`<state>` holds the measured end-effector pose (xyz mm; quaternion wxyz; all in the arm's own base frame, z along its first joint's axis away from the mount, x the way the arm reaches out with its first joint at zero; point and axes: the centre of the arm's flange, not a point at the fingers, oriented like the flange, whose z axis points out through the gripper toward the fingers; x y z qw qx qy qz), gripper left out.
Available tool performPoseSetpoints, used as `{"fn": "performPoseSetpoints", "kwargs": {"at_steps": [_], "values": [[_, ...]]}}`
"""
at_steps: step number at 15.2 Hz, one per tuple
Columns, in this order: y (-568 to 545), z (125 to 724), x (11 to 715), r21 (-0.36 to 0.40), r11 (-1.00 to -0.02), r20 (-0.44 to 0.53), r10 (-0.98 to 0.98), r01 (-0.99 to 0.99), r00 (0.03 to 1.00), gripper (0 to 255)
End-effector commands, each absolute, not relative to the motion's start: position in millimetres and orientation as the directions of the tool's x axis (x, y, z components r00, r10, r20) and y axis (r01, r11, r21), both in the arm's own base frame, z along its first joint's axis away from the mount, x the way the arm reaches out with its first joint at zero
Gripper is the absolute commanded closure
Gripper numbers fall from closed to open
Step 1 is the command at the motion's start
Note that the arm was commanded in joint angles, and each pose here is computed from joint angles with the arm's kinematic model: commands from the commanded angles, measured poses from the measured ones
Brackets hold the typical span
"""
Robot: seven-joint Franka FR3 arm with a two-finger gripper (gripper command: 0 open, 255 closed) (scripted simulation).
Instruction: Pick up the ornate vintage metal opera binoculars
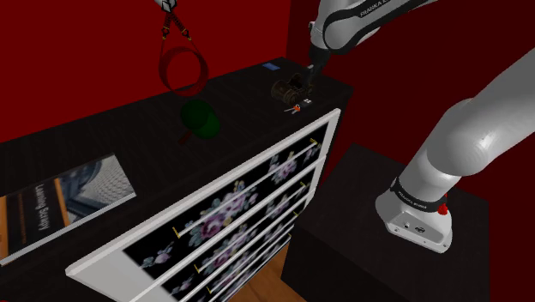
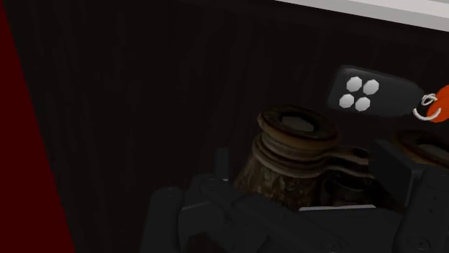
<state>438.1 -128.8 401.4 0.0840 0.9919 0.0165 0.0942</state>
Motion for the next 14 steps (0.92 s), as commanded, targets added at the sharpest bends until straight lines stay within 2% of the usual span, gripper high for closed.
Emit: {"fn": "performPoseSetpoints", "kwargs": {"at_steps": [1, 7, 8, 14], "values": [[-129, 391, 439, 0.171, -0.985, 0.186, 0.049, 0.017, 0.981, 0], [-129, 367, 439, 0.171, -0.985, 0.186, 0.049, 0.017, 0.981, 0], [-129, 367, 439, 0.171, -0.985, 0.186, 0.049, 0.017, 0.981, 255], [-129, 367, 439, 0.171, -0.985, 0.186, 0.049, 0.017, 0.981, 255]]}}
